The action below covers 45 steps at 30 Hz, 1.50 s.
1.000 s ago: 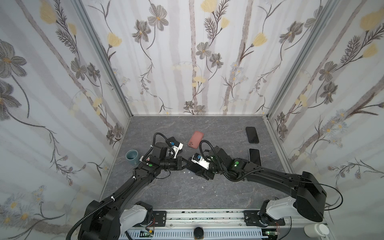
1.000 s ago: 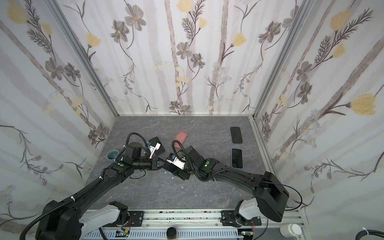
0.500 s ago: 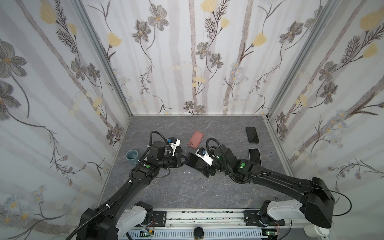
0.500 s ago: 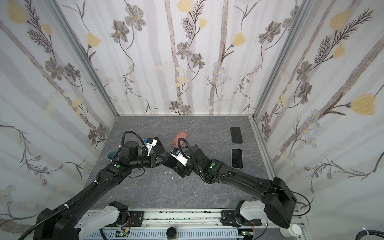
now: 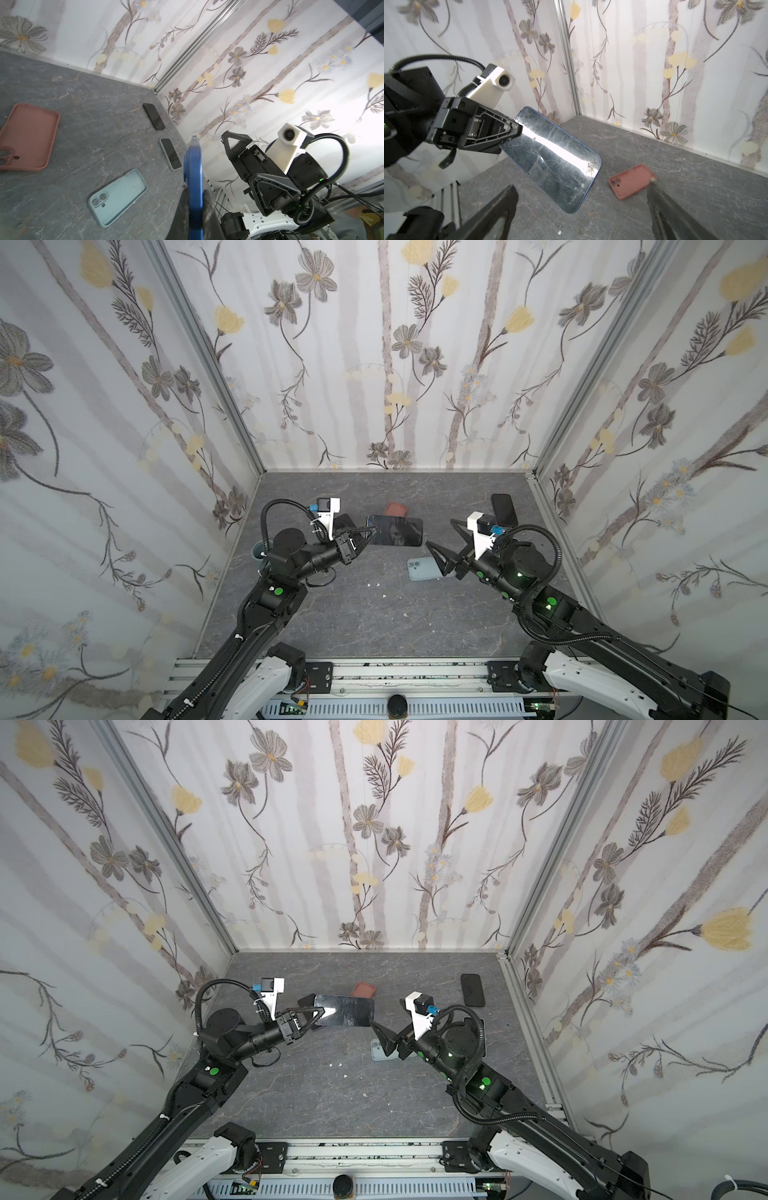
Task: Put the phone into the phone case
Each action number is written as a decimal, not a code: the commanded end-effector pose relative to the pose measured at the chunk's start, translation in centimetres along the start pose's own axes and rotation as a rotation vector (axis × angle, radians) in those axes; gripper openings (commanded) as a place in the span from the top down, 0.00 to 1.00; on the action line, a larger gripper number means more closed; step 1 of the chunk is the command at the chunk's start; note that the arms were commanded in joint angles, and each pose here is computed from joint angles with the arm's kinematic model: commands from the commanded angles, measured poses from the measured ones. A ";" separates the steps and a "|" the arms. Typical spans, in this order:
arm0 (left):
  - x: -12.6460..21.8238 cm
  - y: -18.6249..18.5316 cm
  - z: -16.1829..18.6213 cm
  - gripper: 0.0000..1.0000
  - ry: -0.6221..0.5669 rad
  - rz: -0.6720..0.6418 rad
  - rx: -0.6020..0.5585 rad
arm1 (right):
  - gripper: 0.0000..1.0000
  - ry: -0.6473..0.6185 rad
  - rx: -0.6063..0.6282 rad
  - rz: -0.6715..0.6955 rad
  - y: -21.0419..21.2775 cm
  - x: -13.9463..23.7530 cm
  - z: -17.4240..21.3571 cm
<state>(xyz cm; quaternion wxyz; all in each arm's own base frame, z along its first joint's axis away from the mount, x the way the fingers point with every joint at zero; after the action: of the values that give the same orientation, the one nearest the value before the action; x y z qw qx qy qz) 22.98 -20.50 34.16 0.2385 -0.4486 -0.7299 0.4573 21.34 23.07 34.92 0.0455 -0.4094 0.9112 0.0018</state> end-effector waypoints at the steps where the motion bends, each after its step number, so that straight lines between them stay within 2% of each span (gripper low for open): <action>1: 0.7 -4.8 -0.7 1.00 -0.022 0.194 -0.078 | 0.19 -0.101 -0.114 -0.110 1.0 1.0 -2.6; 6: 1.2 -6.7 0.0 1.00 0.009 0.298 -0.114 | 0.31 -0.124 -0.163 -0.279 2.9 1.4 -4.4; 10: 1.6 -7.4 0.5 1.00 0.030 0.346 -0.128 | 0.34 -0.125 -0.170 -0.364 4.0 1.1 -4.9; 14: 1.8 -7.5 0.9 1.00 0.037 0.370 -0.139 | 0.53 -0.126 -0.180 -0.402 4.4 0.6 -4.8; 18: 2.4 -8.1 1.3 1.00 0.045 0.405 -0.158 | 0.55 -0.152 -0.196 -0.459 5.1 0.6 -5.6; 19: 2.5 -8.3 1.5 1.00 0.048 0.411 -0.163 | 0.58 -0.160 -0.198 -0.474 5.2 0.7 -5.8; 21: 2.8 -8.6 1.5 1.00 0.046 0.421 -0.181 | 0.71 -0.178 -0.195 -0.520 5.8 1.0 -6.4; 23: 2.9 -8.7 1.7 1.00 0.045 0.419 -0.197 | 0.77 -0.191 -0.199 -0.561 6.4 1.4 -6.8; 27: 2.9 -8.4 1.7 1.00 0.037 0.397 -0.214 | 0.78 -0.204 -0.220 -0.625 7.1 1.9 -7.3; 45: 2.7 -7.2 1.6 1.00 0.012 0.351 -0.218 | 0.81 -0.170 -0.318 -0.645 7.1 0.8 -6.5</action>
<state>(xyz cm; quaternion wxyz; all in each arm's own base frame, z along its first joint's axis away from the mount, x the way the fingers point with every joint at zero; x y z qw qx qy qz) 16.80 -20.36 39.59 0.1205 -0.6066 -0.6742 0.4037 16.14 27.13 39.60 0.0218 -0.6550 0.7378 0.1618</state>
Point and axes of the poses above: each gripper's point midway between its finger pads, its own x axis back along the fingers, its own y axis along the line the jaws close on, z = x × y, the point moved 1 cm from there along x, back along the fingers, and after that the axes turned 15 degrees about x, right-handed, at the moved point
